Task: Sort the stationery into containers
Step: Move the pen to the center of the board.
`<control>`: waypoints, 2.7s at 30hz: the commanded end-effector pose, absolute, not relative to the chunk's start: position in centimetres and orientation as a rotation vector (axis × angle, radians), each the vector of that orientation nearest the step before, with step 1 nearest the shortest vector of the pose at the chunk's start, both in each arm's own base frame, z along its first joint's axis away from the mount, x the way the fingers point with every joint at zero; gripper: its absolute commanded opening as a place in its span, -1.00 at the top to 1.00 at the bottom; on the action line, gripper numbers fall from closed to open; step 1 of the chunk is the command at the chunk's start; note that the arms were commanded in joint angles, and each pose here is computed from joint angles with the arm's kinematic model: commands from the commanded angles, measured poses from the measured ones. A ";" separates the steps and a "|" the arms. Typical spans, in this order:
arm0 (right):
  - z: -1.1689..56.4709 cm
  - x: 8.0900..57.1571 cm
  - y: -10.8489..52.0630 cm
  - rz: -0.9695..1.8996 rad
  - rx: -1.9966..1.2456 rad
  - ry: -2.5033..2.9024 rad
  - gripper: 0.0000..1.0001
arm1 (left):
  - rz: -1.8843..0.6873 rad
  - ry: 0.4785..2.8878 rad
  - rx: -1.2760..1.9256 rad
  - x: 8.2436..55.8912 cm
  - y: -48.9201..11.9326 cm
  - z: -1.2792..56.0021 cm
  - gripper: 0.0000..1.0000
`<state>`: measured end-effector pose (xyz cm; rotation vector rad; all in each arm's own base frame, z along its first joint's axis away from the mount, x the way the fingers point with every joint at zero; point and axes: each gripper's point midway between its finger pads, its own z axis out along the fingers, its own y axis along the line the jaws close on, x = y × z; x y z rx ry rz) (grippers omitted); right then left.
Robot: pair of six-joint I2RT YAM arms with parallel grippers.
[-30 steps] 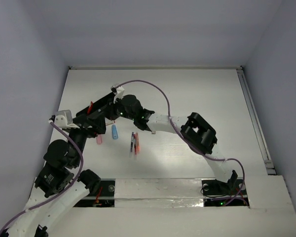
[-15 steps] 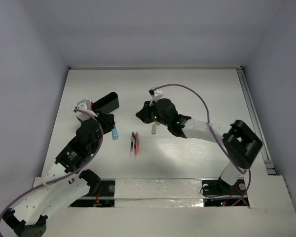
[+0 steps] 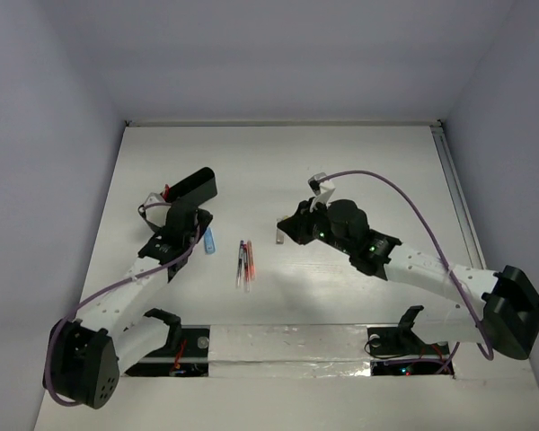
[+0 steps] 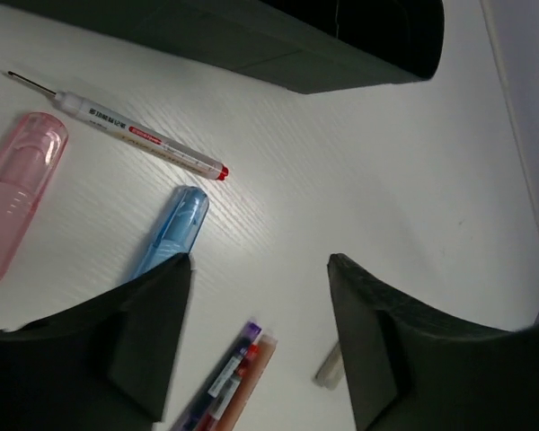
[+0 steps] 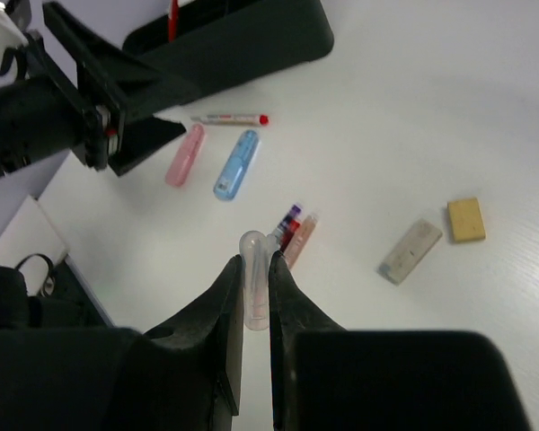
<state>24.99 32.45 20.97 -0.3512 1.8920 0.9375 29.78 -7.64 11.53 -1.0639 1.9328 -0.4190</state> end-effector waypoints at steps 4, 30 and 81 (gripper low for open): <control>21.2 23.1 32.5 0.995 -0.429 1.878 1.00 | -0.499 1.770 -1.228 31.9 -6.7 11.9 -0.31; 23.1 20.7 32.7 1.122 -0.503 1.821 1.00 | -0.027 1.798 -1.577 31.8 -3.1 4.2 -0.15; 26.0 18.7 31.1 1.180 -0.513 1.733 1.00 | 0.001 1.779 -1.598 30.4 -3.9 4.6 -0.22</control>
